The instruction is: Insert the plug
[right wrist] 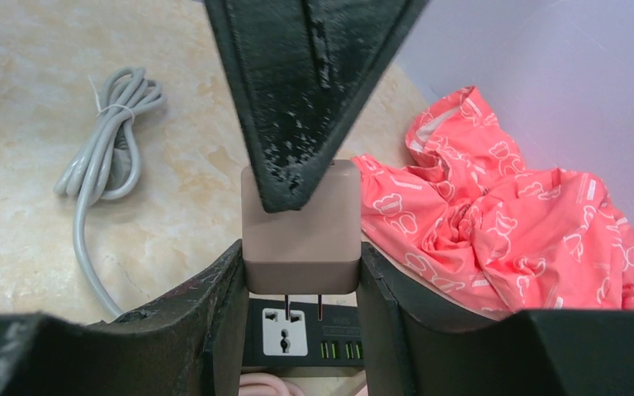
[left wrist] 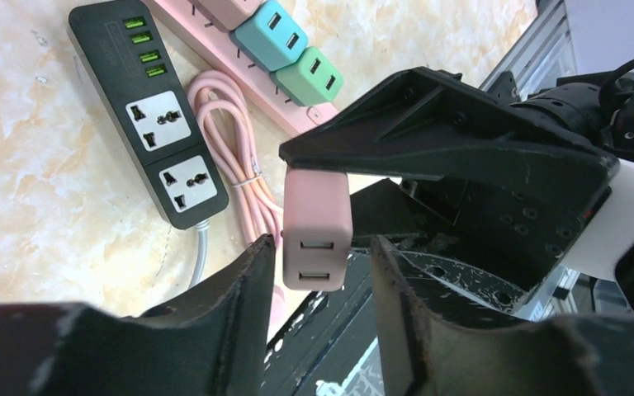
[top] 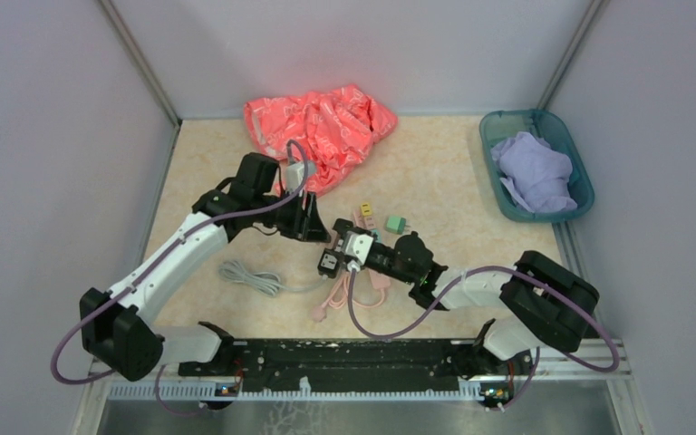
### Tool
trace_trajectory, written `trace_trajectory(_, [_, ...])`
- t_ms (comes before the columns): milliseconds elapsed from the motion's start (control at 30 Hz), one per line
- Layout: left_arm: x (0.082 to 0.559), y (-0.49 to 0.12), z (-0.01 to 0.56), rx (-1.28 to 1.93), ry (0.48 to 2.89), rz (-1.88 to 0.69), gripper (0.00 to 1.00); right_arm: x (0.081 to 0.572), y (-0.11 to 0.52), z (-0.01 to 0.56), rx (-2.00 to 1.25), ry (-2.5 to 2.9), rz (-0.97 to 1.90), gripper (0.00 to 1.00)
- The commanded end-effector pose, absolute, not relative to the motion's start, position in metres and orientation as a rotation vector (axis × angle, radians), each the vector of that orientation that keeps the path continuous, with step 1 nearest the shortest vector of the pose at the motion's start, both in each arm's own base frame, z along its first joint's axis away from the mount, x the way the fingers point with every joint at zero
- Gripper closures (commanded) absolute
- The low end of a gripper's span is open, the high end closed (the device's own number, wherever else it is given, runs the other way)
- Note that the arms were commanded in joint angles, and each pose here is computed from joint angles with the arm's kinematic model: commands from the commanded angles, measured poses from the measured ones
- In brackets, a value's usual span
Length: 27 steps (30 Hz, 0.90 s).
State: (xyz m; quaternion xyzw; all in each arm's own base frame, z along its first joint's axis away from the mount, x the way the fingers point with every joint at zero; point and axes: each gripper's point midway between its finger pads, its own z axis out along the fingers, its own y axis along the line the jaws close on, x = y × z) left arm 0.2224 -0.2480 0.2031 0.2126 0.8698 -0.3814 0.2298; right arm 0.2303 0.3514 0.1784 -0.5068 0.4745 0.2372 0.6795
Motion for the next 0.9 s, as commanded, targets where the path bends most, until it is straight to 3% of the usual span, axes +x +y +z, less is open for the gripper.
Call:
trace_trajectory(0, [0.231, -0.25, 0.217, 0.508, 2.279, -1.06, 0.42, 0.236, 0.35, 0.206, -1.004, 1.052, 0.551, 0.86])
trace_trajectory(433, [0.243, -0.251, 0.213, 0.381, 2.205, -1.065, 0.38, 0.238, 0.354, 0.206, -0.928, 1.111, 0.576, 0.86])
trace_trajectory(867, [0.241, -0.258, 0.203, 0.42, 2.216, -1.112, 0.53, 0.241, 0.357, 0.203, -0.896, 1.139, 0.59, 0.86])
